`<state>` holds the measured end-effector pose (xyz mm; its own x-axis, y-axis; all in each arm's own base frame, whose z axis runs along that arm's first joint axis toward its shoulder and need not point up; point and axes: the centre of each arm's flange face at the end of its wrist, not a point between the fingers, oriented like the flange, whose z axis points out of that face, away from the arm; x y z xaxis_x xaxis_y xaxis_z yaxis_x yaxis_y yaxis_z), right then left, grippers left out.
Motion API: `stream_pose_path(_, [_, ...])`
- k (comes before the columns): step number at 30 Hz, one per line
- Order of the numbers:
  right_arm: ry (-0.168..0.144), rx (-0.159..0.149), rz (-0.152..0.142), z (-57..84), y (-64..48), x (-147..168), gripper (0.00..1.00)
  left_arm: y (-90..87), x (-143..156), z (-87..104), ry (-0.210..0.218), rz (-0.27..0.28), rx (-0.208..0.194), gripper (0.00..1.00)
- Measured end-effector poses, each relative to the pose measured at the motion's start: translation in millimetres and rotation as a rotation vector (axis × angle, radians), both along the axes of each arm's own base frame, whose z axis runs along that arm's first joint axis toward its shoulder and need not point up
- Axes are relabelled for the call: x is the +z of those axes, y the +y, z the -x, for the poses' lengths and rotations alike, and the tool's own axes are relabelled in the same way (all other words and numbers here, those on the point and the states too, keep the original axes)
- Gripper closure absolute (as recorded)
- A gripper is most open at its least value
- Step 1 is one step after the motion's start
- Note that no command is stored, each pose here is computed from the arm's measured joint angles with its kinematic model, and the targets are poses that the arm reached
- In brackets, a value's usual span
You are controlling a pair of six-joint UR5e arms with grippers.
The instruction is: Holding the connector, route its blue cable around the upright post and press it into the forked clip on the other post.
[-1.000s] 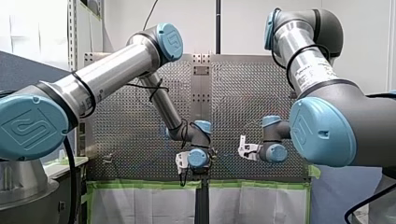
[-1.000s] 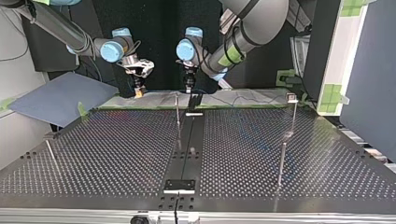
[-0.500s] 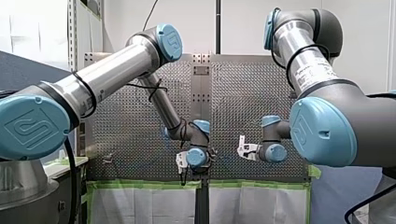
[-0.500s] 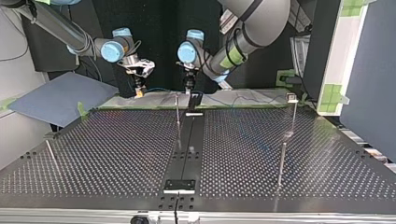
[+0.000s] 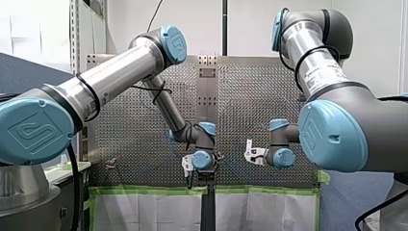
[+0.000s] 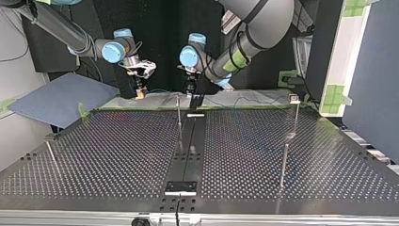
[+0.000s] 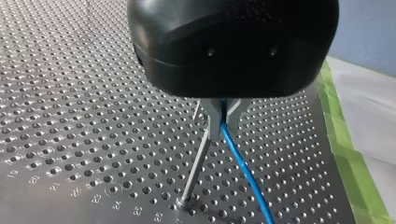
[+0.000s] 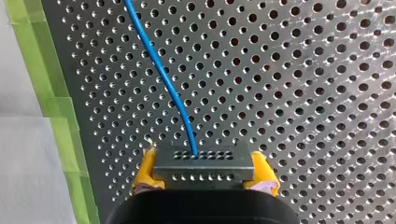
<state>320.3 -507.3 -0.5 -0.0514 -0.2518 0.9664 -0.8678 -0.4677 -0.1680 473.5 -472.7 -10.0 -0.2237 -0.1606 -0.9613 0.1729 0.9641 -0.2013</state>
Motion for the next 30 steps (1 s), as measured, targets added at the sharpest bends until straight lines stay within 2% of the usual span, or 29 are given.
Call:
stream_pose_path(9, [0.004, 0.001, 0.002, -0.6, 0.2, 0.1, 1.00, 1.4, 2.1, -6.6, 0.009, 0.013, -0.006, 1.00])
stream_pose_path(18, [0.008, -0.005, 0.005, -0.9, -0.4, 0.5, 1.00, 4.5, -15.2, -9.7, 0.035, 0.002, -0.005, 1.00])
stream_pose_path(30, [0.009, -0.022, 0.011, 1.5, -5.1, 2.2, 1.00, 2.0, -9.5, -22.5, 0.029, 0.013, -0.010, 1.00])
